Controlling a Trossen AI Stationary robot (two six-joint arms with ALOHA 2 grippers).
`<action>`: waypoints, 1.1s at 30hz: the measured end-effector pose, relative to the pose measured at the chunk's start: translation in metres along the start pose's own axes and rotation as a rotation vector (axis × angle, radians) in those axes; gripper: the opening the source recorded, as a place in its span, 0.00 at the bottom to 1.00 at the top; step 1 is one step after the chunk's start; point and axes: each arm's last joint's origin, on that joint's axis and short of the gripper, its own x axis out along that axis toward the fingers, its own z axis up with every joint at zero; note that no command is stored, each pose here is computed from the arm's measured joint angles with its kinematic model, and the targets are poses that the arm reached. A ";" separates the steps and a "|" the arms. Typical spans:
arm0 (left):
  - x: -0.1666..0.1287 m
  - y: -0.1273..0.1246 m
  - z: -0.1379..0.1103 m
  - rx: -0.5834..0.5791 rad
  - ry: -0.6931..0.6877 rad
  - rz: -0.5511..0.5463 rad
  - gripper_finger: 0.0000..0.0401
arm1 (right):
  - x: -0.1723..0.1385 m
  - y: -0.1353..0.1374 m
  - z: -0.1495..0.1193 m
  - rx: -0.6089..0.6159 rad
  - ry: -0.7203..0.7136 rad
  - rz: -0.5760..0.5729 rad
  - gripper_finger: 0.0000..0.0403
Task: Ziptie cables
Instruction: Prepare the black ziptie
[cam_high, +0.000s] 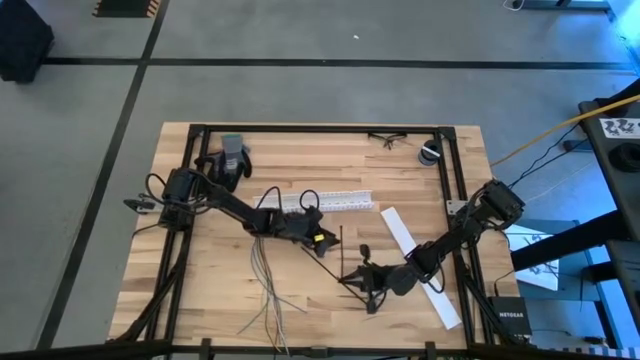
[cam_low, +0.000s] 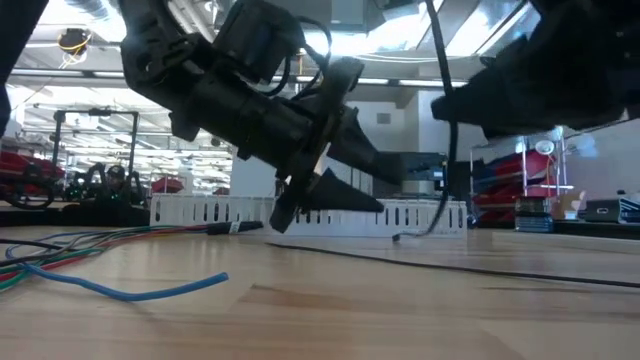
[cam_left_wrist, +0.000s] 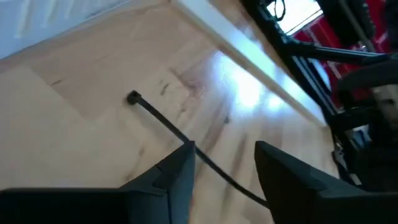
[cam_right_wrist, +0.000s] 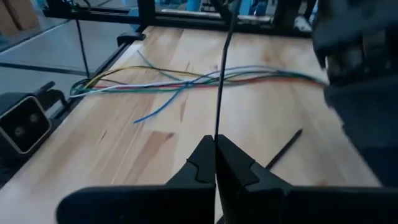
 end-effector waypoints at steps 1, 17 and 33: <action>0.000 0.001 0.001 -0.003 0.008 0.000 0.44 | 0.001 0.001 0.002 -0.014 -0.006 -0.003 0.00; -0.001 0.001 -0.007 -0.059 0.050 0.034 0.50 | 0.005 0.005 0.017 -0.205 -0.051 -0.087 0.00; -0.001 -0.003 -0.013 -0.161 0.020 0.050 0.49 | -0.001 0.009 0.025 -0.254 -0.098 -0.119 0.00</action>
